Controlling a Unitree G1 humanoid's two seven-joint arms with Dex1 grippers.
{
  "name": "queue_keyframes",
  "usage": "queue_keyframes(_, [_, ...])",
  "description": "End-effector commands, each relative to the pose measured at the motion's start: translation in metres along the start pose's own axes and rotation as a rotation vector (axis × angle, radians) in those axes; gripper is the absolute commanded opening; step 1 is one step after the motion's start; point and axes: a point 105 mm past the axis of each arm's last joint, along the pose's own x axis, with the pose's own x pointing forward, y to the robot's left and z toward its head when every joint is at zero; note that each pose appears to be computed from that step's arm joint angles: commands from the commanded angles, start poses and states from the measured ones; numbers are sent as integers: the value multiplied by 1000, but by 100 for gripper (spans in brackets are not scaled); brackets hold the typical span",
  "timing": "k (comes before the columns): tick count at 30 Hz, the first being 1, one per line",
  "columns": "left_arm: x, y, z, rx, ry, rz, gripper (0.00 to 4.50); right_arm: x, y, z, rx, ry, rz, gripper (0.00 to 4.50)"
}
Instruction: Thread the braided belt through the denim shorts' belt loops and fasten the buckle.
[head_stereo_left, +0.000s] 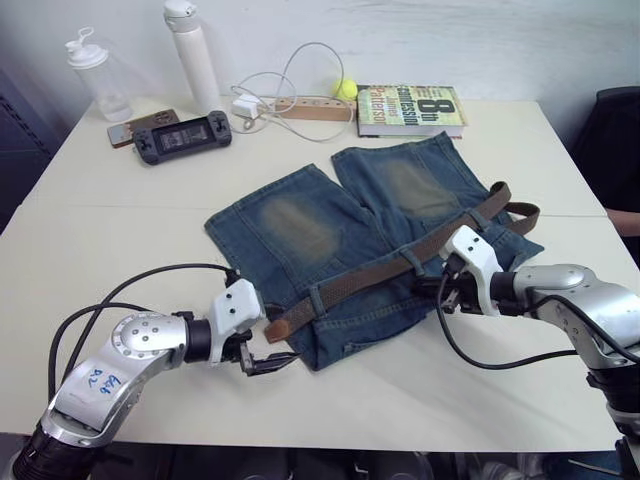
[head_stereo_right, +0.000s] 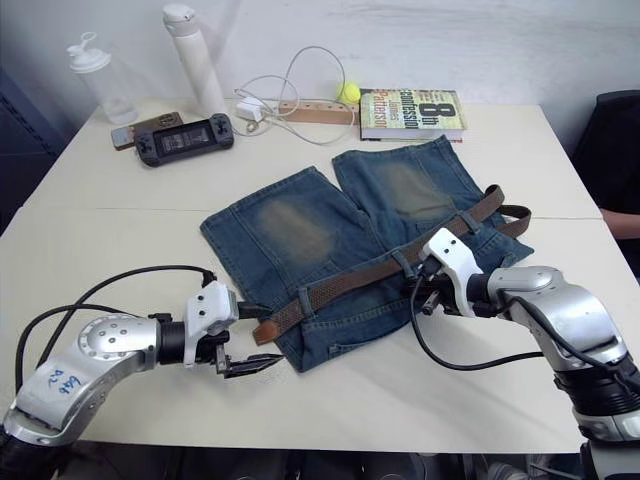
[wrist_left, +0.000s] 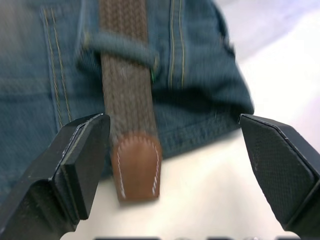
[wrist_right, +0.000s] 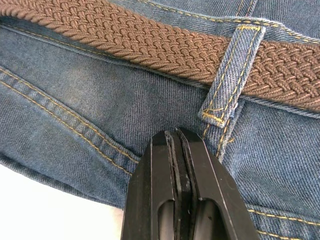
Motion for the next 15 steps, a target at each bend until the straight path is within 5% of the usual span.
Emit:
queue_keyframes(1, [5, -2, 2, 59, 5, 23, 450, 2, -5, -12, 27, 47, -46, 6])
queue_keyframes(9, [3, 9, -33, 233, 171, 66, 450, 2, -6, -9, 27, 33, -61, 6])
queue_keyframes(12, [2, 9, -44, 214, 201, 43, 366, 2, -7, -8, 25, 31, -65, 0])
queue_keyframes(15, [2, 12, -51, 175, 215, 46, 230, 2, -8, -5, 20, 26, -69, 0])
